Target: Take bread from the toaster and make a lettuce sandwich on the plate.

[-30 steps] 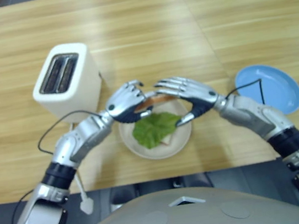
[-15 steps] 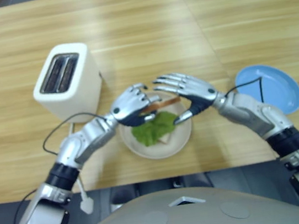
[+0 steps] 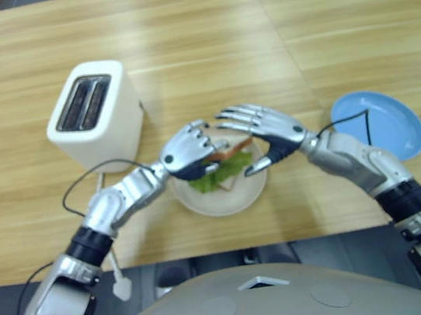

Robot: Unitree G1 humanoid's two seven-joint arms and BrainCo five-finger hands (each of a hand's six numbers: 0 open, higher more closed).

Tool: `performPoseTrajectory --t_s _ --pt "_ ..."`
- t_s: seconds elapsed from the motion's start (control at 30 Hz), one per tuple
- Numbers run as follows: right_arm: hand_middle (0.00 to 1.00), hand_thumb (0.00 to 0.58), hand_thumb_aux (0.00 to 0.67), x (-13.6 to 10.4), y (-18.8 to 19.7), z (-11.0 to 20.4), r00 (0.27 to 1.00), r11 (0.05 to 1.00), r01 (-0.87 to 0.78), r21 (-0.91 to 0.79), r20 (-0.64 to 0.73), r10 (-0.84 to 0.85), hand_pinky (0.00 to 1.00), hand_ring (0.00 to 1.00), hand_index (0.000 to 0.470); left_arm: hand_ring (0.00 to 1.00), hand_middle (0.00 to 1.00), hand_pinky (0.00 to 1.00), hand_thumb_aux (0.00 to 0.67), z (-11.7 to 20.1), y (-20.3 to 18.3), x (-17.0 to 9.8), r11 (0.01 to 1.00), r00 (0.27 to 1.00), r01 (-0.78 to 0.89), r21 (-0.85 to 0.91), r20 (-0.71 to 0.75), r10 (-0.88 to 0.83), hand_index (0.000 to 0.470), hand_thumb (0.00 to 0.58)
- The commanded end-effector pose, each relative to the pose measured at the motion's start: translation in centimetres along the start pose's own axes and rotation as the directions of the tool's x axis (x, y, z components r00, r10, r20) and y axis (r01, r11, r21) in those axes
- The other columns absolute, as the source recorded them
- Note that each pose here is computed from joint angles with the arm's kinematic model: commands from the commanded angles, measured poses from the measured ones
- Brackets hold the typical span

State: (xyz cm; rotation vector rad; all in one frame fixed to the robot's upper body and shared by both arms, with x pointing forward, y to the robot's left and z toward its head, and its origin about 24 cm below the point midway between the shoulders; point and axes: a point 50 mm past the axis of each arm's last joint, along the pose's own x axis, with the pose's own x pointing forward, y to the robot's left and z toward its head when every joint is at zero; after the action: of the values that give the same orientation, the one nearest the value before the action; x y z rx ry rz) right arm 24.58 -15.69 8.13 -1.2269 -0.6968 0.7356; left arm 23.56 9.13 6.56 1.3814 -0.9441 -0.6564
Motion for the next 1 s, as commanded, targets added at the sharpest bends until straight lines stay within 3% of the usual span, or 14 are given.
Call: performPoseTrajectory --t_s 0.03,0.6,1.0 --pt "0.0 0.0 0.0 -0.6 0.7 -0.4 0.999 0.999 -0.046 0.02 -0.021 0.047 0.0 0.0 0.0 1.0 1.0 1.0 0.67 0.3 -1.5 -0.7 0.997 0.996 0.083 0.001 0.01 -0.083 0.46 0.58" --pt "0.0 0.0 0.0 -1.8 4.8 -1.9 0.952 0.95 -0.281 0.137 -0.086 0.294 0.0 0.0 0.0 1.0 1.0 1.0 0.67 1.2 -4.5 -1.4 0.977 0.977 0.212 0.003 0.021 -0.212 0.46 0.58" --pt "0.0 0.0 0.0 -0.6 6.5 -0.5 0.893 0.893 -0.451 -0.006 -0.008 0.451 0.0 0.0 0.0 1.0 1.0 1.0 0.67 1.3 -4.8 -1.5 0.976 0.976 0.217 -0.019 0.01 -0.217 0.46 0.58"
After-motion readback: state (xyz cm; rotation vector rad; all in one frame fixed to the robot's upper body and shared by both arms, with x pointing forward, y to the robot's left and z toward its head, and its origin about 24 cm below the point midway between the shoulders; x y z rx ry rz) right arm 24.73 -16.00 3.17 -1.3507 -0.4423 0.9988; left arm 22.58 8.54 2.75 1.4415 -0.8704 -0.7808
